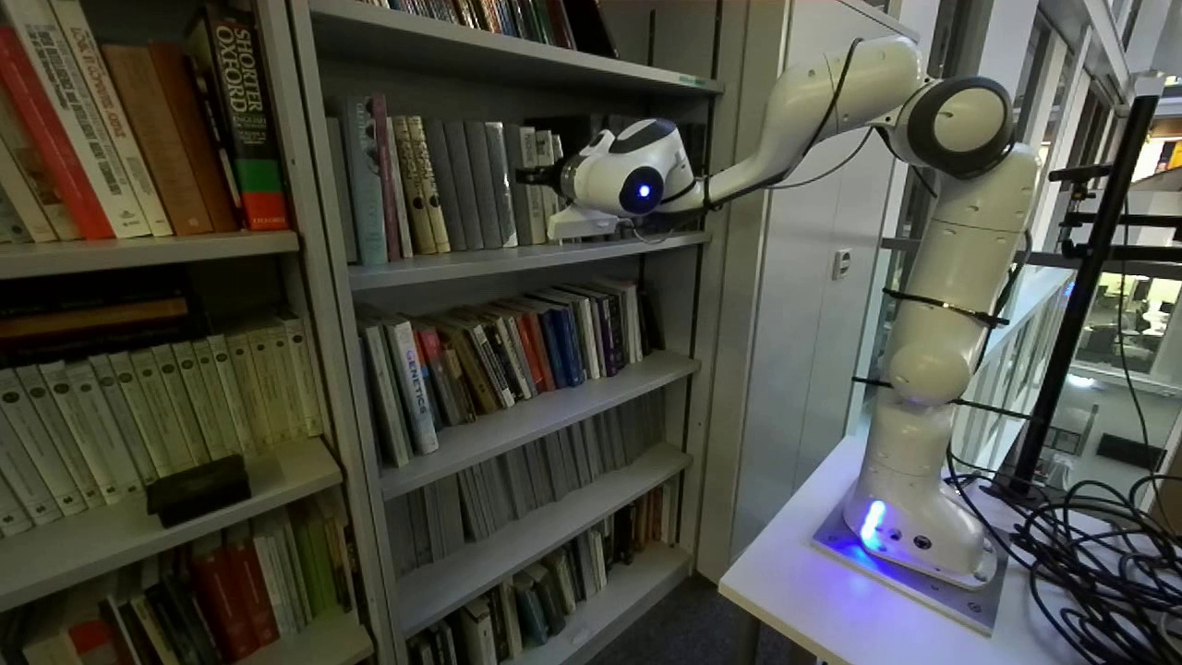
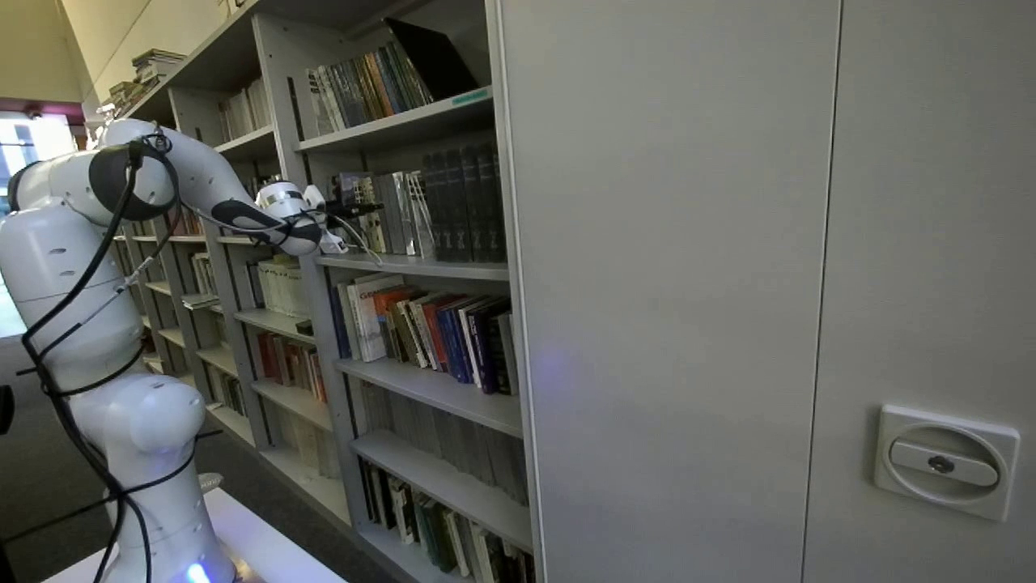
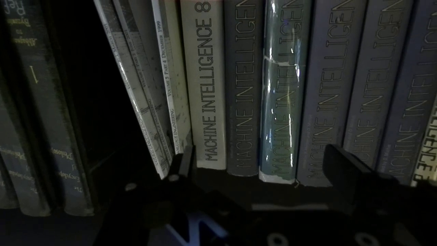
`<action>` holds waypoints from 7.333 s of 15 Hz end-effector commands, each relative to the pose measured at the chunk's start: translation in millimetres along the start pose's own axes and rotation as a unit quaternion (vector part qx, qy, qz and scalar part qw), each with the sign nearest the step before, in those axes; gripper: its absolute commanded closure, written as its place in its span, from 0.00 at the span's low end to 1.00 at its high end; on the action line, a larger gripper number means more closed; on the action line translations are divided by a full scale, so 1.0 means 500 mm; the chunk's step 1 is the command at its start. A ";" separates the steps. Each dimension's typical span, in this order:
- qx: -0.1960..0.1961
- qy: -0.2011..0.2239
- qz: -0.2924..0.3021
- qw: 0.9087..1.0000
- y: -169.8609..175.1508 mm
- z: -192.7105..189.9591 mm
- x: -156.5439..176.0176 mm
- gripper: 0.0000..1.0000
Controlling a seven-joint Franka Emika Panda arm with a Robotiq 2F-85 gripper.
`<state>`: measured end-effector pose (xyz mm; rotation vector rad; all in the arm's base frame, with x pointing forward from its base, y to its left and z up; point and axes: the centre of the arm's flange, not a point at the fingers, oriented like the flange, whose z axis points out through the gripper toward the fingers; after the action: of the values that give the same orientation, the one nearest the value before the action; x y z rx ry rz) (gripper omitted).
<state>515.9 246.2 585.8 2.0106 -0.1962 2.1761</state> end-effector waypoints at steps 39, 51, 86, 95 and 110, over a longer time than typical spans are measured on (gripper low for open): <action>-0.042 0.034 0.014 0.998 0.050 0.122 0.025 0.00; -0.044 0.028 0.011 0.999 0.043 0.140 -0.003 0.00; -0.066 0.032 0.018 0.997 0.090 0.212 -0.006 0.00; -0.067 0.028 0.017 0.997 0.095 0.232 -0.018 0.00; -0.056 0.038 0.015 0.998 0.086 0.257 -0.005 0.51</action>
<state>615.1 181.8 587.6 1.9066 -0.3464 2.1450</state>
